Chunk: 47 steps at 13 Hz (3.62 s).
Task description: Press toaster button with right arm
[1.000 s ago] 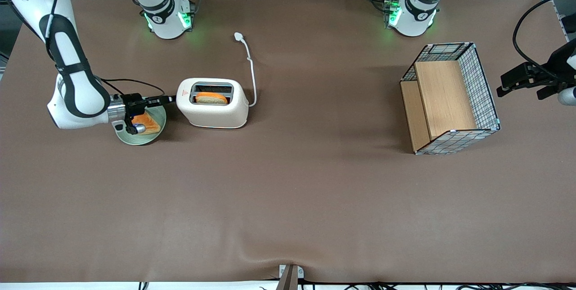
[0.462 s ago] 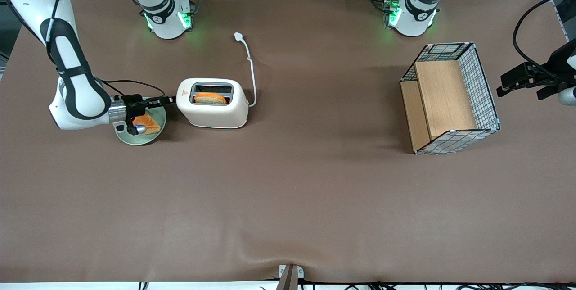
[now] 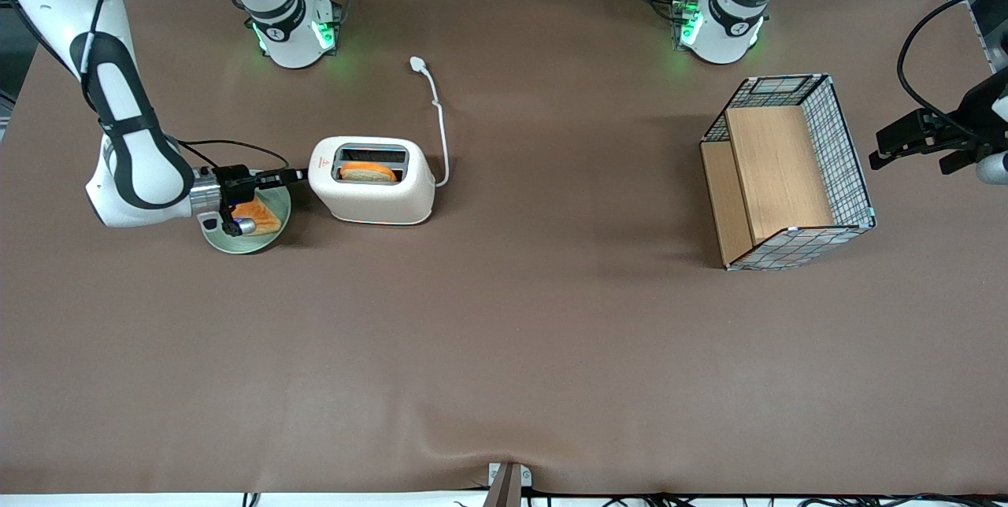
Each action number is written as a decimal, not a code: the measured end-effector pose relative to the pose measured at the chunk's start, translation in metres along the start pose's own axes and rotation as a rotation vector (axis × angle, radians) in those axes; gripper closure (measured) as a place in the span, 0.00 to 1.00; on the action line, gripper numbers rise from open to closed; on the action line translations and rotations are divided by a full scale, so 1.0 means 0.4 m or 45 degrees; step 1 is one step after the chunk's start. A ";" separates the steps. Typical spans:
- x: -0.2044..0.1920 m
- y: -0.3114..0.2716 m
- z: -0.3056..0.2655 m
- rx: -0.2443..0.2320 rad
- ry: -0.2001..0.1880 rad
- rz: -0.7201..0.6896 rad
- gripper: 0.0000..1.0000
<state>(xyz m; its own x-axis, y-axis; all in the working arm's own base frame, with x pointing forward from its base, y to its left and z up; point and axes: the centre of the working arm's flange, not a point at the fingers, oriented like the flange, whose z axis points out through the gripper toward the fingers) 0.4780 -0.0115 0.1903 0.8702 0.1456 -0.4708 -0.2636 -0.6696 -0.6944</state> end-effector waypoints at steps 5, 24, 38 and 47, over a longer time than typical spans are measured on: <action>0.030 -0.037 -0.087 -0.014 0.061 -0.057 0.84; -0.078 -0.583 -0.615 -0.888 0.277 -0.290 0.00; -0.431 -0.768 -0.728 -0.987 0.536 -0.034 0.00; -0.426 -0.759 -0.735 -1.008 0.601 0.081 0.00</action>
<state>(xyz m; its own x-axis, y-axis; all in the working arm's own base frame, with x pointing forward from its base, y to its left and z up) 0.5323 -0.0471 0.6412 0.9891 -0.1040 -0.1039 -0.1065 -0.9942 -0.0181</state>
